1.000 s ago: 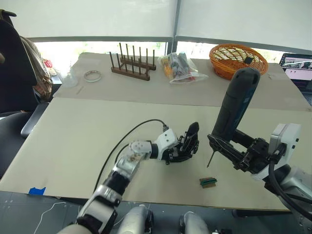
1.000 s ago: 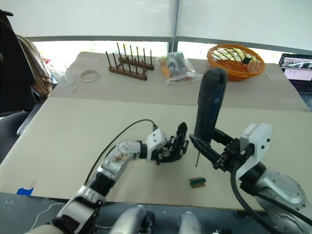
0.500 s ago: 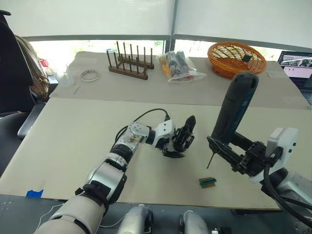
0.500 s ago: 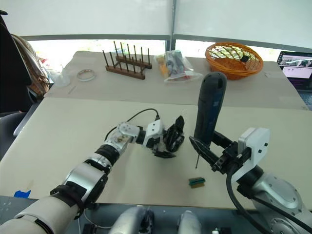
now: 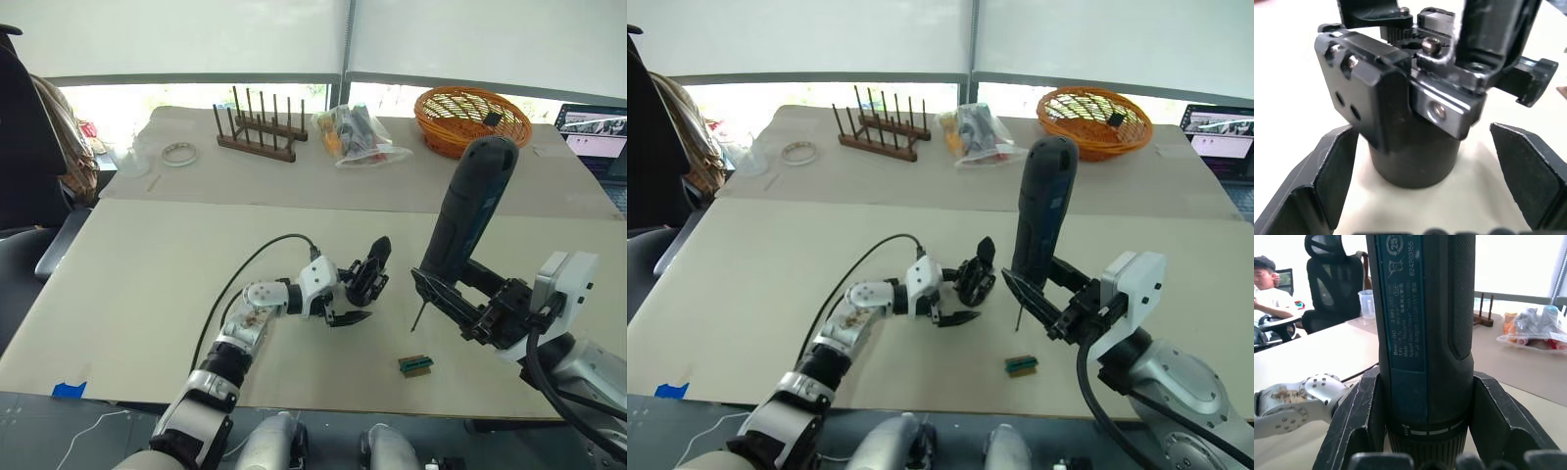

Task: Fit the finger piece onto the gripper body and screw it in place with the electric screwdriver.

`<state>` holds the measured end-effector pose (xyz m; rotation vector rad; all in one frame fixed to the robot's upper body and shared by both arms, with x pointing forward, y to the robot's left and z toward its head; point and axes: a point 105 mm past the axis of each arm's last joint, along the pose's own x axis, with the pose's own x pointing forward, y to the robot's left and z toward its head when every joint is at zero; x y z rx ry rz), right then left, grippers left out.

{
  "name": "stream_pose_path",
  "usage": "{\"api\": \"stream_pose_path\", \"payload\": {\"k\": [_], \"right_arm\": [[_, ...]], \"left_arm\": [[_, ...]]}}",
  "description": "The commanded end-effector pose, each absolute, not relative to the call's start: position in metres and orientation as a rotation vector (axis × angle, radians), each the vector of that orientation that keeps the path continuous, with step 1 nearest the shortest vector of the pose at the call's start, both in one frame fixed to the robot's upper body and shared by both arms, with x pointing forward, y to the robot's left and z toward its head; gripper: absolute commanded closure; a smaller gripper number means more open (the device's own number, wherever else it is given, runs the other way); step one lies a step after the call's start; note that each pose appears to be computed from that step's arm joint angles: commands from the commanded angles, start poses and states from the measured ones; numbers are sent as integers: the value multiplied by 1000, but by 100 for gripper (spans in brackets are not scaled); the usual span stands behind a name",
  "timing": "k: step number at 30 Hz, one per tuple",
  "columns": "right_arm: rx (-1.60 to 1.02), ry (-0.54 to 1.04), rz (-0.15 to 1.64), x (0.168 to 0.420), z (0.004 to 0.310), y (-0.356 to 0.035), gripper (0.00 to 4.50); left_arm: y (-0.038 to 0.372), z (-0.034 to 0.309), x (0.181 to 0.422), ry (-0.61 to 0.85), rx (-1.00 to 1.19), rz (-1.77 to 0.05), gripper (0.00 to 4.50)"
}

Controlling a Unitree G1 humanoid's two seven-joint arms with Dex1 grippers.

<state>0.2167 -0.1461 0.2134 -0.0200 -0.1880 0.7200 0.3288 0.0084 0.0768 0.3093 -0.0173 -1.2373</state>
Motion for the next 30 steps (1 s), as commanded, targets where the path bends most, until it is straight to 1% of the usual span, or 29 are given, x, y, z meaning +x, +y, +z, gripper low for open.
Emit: {"api": "stream_pose_path", "payload": {"k": [1, 8, 11, 14, 15, 20, 24, 27, 30], "right_arm": [[-30, -248, 752, 213, 228, -144, 253], [-31, -249, 766, 216, 230, -143, 253], [-30, -251, 765, 216, 230, -142, 253], [-31, -253, 762, 215, 231, -143, 253], [-33, -255, 761, 214, 232, -143, 253], [-58, -287, 782, 211, 244, -141, 253], [-66, -313, 826, 209, 259, -135, 253], [-52, -326, 900, 205, 273, -127, 253], [-47, -358, 942, 208, 290, -120, 253]], "left_arm": [[7, 73, 332, -3, 300, -1178, 0], [3, 75, 333, -5, 301, -1196, 0], [4, 75, 330, -7, 292, -1224, 74], [3, 76, 327, -7, 270, -1257, 216], [2, 77, 327, -12, 271, -1262, 222], [-12, 87, 327, -42, 279, -1297, 222], [-25, 91, 329, -55, 296, -1309, 222], [-31, 92, 332, -53, 307, -1303, 222], [-32, 91, 335, -47, 310, -1295, 222]]}}
